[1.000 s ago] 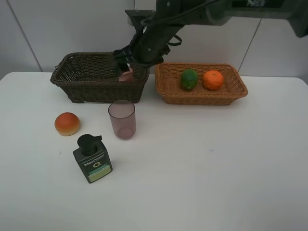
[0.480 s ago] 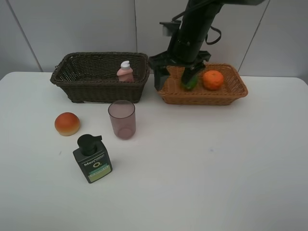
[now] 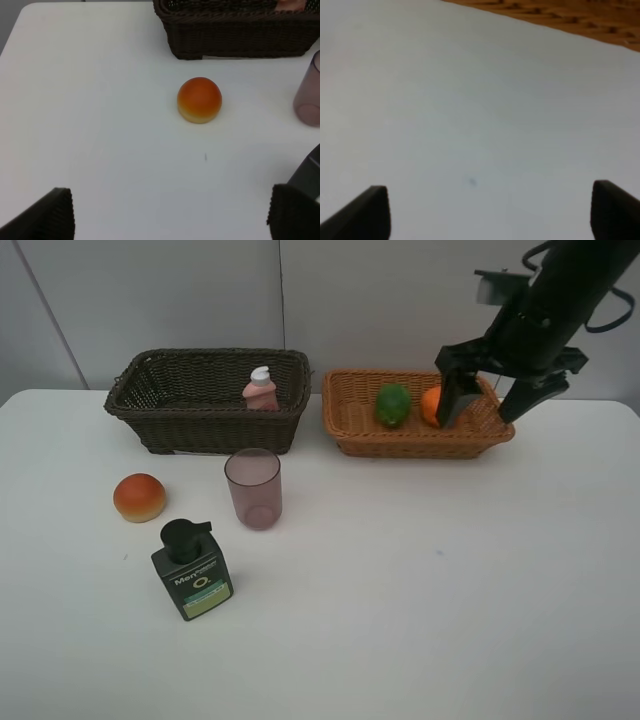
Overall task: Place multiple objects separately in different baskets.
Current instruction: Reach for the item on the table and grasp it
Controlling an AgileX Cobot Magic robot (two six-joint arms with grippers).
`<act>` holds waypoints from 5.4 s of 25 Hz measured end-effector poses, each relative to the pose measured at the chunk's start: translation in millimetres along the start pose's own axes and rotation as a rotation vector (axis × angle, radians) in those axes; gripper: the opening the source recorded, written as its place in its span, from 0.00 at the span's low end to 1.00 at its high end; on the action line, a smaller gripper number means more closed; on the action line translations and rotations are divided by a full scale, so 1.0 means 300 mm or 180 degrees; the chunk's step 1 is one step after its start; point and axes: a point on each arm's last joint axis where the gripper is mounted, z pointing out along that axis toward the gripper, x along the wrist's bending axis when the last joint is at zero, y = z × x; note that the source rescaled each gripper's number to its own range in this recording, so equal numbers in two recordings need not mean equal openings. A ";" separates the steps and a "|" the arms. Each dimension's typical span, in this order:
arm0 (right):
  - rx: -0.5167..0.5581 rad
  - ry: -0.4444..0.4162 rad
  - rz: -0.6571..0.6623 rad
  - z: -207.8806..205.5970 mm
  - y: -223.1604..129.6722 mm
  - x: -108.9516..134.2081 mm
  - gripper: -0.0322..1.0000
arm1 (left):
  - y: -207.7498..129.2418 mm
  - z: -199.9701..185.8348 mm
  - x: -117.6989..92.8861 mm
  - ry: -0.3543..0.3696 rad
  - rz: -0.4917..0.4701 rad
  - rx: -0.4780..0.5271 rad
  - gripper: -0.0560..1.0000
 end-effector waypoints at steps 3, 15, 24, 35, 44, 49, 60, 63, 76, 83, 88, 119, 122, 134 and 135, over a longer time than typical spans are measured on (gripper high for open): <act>-0.0241 -0.0043 0.0014 -0.096 -0.095 -0.015 0.73 | 0.000 0.000 0.000 0.0000 0.0000 0.0000 1.00; -0.1580 -0.0009 -0.0038 -0.447 -0.505 -0.005 0.73 | 0.000 0.000 0.000 0.0000 0.0000 0.0000 1.00; -0.2276 0.0008 -0.0068 -0.480 -0.815 -0.009 0.73 | 0.000 0.000 0.000 0.0000 0.0000 0.0000 1.00; -0.2941 0.0024 -0.0095 -0.339 -1.090 -0.021 0.73 | 0.000 0.000 0.000 0.0000 0.0000 0.0000 1.00; -0.2885 -0.0047 -0.0099 -0.277 -1.115 -0.030 0.73 | 0.000 0.000 0.000 0.0000 0.0000 0.0000 1.00; -0.2880 -0.0048 -0.0099 -0.275 -1.115 -0.030 0.73 | 0.000 0.000 0.000 0.0000 0.0000 0.0000 1.00; -0.2893 -0.0507 0.0446 -0.275 -1.113 -0.027 0.73 | 0.000 0.000 0.000 0.0000 0.0000 0.0000 1.00; -0.2893 -0.0631 0.0605 -0.274 -1.112 -0.026 0.73 | 0.000 0.000 0.000 0.0000 0.0000 0.0000 1.00; -0.2893 -0.0693 0.0689 -0.274 -1.112 -0.025 0.73 | 0.000 0.000 0.000 0.0000 0.0000 0.0000 1.00; -0.2893 -0.0693 0.0689 -0.274 -1.112 -0.025 0.73 | 0.000 0.000 0.000 0.0000 0.0000 0.0000 1.00; -0.2893 -0.0693 0.0689 -0.274 -1.112 -0.025 0.73 | 0.000 0.000 0.000 -0.0012 0.0008 0.0000 1.00; -0.2892 -0.0696 0.0688 -0.274 -1.112 -0.025 0.73 | 0.304 0.153 -0.002 0.0149 0.0160 0.0530 1.00; -0.2892 -0.0696 0.0688 -0.274 -1.112 -0.025 0.73 | 0.368 0.250 -0.012 0.0122 0.0158 0.0878 1.00; -0.2892 -0.0696 0.0688 -0.274 -1.112 -0.025 0.73 | 0.385 0.673 -0.068 -0.0017 0.0618 0.2205 1.00; -0.2892 -0.0696 0.0688 -0.274 -1.112 -0.025 0.73 | 0.382 0.700 -0.081 -0.0044 0.0670 0.2255 1.00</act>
